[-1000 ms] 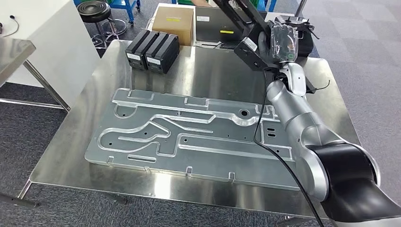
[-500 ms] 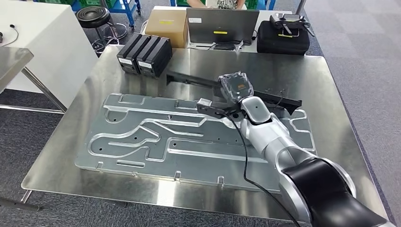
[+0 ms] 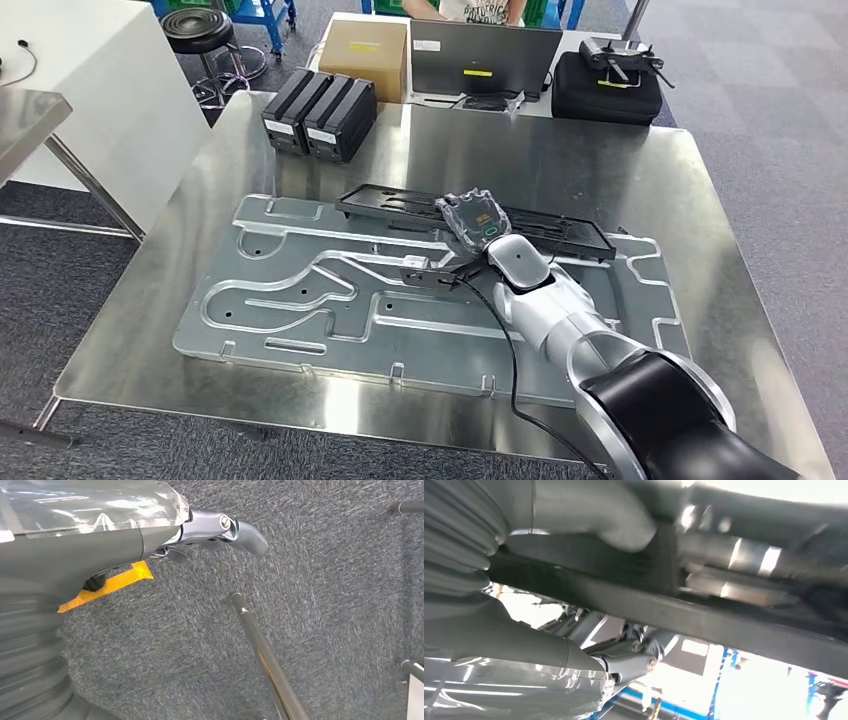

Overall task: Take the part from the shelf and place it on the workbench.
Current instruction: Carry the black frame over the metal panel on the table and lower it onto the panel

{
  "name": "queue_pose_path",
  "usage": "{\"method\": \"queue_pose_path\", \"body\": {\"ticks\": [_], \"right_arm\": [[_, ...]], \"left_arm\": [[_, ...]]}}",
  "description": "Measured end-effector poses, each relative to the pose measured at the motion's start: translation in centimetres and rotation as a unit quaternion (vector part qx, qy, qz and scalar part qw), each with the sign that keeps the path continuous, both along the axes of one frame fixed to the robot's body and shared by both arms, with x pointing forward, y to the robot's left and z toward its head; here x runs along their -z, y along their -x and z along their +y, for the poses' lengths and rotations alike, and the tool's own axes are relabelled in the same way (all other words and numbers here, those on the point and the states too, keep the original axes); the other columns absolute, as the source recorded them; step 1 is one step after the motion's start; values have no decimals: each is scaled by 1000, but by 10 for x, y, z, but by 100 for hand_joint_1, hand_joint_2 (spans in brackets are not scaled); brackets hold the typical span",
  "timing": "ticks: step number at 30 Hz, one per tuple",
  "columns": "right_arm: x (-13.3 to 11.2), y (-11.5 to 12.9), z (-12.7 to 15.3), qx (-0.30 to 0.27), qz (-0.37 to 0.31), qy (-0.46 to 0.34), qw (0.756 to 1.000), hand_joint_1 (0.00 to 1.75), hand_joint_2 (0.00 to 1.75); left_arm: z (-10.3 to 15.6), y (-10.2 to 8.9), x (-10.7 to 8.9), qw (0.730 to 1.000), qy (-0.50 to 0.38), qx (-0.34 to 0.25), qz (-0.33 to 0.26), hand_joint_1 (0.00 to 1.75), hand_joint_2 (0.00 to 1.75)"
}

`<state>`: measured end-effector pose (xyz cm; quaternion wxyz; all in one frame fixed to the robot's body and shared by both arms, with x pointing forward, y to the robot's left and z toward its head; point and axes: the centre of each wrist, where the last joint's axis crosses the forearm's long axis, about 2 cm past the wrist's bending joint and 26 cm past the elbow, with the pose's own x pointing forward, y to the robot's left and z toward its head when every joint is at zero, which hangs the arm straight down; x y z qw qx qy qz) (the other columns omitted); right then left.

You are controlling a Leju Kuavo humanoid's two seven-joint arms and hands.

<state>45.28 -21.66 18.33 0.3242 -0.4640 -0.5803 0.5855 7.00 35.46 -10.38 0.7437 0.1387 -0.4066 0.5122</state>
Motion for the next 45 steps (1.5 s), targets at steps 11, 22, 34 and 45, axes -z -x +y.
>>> {"method": "queue_pose_path", "body": {"ticks": [11, 22, 34, 45], "right_arm": [[-2, 2, 9, -45, 3, -90, 995, 0, 0], [-12, 2, 12, -105, -36, -266, 958, 0, 0], [-45, 28, -23, -162, -190, -553, 795, 0, 0], [-107, 118, -82, -237, -374, -635, 633, 0, 0]], "left_arm": [[-4, 2, 1, 1000, 4, 6, -10, 0, 0], [-4, 8, 2, 1000, -4, 6, -17, 0, 0], [-5, 16, 3, 1000, -9, 3, -8, 0, 0], [-8, 27, 5, 1000, -10, -10, 7, 0, 0]]}}
